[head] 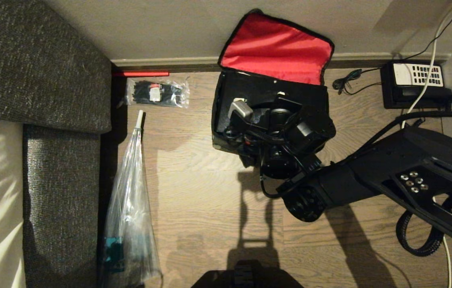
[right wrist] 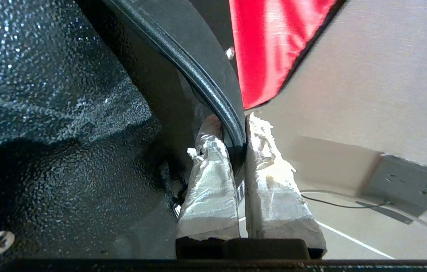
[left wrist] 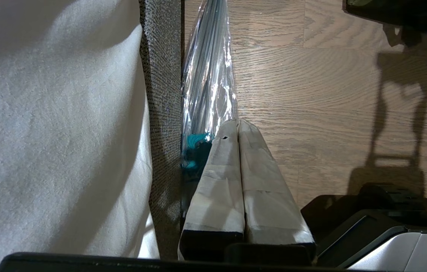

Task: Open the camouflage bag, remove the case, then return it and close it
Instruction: Grip the handle

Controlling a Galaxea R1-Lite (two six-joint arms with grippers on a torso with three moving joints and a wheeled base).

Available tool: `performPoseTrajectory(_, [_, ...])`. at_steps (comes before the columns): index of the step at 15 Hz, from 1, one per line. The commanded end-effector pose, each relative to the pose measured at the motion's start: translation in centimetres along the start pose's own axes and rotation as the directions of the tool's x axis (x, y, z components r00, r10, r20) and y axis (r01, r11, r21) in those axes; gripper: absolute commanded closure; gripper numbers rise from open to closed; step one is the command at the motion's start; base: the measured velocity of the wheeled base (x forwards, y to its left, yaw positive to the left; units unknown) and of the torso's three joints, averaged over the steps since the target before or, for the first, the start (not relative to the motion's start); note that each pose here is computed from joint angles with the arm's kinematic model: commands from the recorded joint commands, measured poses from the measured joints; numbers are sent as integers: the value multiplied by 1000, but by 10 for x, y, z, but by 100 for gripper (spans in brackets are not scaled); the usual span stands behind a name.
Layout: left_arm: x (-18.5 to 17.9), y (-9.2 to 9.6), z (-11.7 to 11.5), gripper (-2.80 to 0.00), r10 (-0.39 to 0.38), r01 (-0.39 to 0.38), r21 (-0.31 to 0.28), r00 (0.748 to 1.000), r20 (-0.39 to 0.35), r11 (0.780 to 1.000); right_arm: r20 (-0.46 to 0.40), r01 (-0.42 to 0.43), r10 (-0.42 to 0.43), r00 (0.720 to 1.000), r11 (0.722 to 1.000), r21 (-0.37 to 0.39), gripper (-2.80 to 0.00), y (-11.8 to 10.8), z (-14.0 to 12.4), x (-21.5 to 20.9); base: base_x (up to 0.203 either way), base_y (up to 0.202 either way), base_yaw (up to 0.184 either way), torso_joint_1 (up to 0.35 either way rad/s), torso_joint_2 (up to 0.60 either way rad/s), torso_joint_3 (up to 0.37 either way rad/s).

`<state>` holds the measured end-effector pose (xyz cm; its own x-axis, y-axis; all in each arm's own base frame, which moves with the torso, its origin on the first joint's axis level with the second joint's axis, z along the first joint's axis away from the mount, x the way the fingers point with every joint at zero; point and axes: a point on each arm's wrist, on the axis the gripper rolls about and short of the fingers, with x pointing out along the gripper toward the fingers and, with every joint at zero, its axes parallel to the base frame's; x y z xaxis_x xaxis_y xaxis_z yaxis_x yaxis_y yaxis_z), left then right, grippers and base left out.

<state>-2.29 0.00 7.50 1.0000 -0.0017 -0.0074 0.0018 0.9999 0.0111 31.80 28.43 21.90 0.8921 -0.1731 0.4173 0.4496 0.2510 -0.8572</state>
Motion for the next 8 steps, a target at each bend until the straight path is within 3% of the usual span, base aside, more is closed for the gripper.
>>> performPoseTrajectory(1, [0,0,0,0,0,0,1,1000,0,1000,-3,25,-25,1000,999,27,0,-18,1,-1,0,0,0,0,0,0])
performPoseTrajectory(5, [0,0,0,0,0,0,0,1000,1,1000,-18,13,-12,1000,999,36,0,-21,1,-5,0,0,0,0,0,0])
performPoseTrajectory(8, [0,0,0,0,0,0,0,1000,0,1000,-18,35,-34,999,997,64,0,-36,3,-5,0,0,0,0,0,0])
